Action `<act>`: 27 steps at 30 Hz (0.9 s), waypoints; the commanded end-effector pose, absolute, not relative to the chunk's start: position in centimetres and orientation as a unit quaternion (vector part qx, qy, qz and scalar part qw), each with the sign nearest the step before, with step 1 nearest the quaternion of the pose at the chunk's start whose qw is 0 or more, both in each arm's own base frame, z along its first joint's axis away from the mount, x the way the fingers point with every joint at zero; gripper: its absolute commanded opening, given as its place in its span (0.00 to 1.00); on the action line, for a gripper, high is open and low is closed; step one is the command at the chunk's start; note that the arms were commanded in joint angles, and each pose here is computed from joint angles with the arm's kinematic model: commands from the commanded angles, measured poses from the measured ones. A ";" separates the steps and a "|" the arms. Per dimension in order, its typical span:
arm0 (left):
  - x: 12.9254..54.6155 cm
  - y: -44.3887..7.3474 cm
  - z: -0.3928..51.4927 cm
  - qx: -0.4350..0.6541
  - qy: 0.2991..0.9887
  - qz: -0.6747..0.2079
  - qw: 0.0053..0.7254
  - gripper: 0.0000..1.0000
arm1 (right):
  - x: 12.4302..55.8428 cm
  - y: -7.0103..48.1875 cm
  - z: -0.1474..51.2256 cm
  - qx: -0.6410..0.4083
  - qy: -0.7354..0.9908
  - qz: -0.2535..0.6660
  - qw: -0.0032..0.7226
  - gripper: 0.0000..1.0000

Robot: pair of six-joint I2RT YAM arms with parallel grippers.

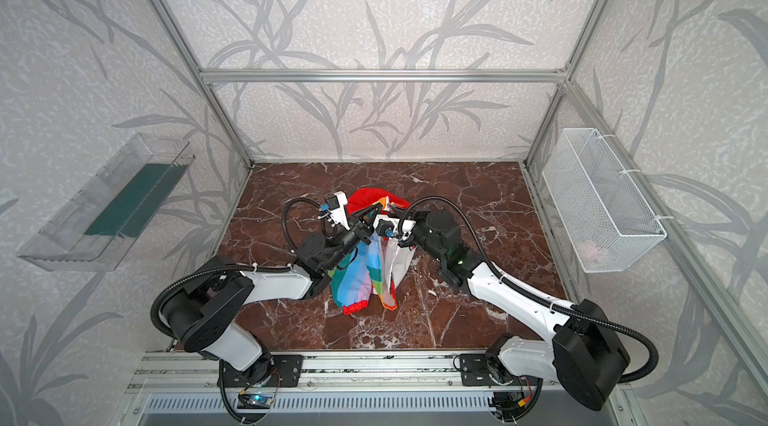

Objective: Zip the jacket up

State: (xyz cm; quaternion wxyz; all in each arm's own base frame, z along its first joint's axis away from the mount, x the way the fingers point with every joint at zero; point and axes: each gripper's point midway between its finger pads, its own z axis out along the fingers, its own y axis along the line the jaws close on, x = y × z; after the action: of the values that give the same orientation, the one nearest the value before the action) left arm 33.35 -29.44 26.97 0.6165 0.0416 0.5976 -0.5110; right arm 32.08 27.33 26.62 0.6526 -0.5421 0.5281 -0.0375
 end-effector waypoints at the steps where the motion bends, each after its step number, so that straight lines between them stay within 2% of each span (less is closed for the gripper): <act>1: 33.4 -29.6 28.4 0.040 0.579 -0.522 0.625 0.00 | 31.8 27.3 29.1 -0.531 0.516 -0.030 0.671 0.16; 9: 33.4 -29.7 28.1 0.040 0.582 -0.521 0.624 0.00 | 31.3 27.5 29.0 -0.539 0.524 -0.003 0.659 0.00; 16: 33.4 -29.6 28.0 0.041 0.582 -0.519 0.625 0.00 | 31.1 27.5 29.3 -0.533 0.546 0.046 0.645 0.00; 24: 33.2 -29.6 27.7 0.044 0.585 -0.515 0.625 0.00 | 31.8 25.9 29.5 -0.466 0.620 0.226 0.590 0.00; 27: 33.2 -29.5 27.7 0.044 0.585 -0.515 0.625 0.00 | 31.8 26.0 29.4 -0.453 0.627 0.266 0.576 0.00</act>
State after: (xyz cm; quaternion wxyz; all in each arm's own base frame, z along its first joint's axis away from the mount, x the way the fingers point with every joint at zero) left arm 33.15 -29.75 26.79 0.6132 0.0456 0.5989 -0.5131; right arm 32.62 25.28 28.73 0.6013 -0.4750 0.6155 0.1843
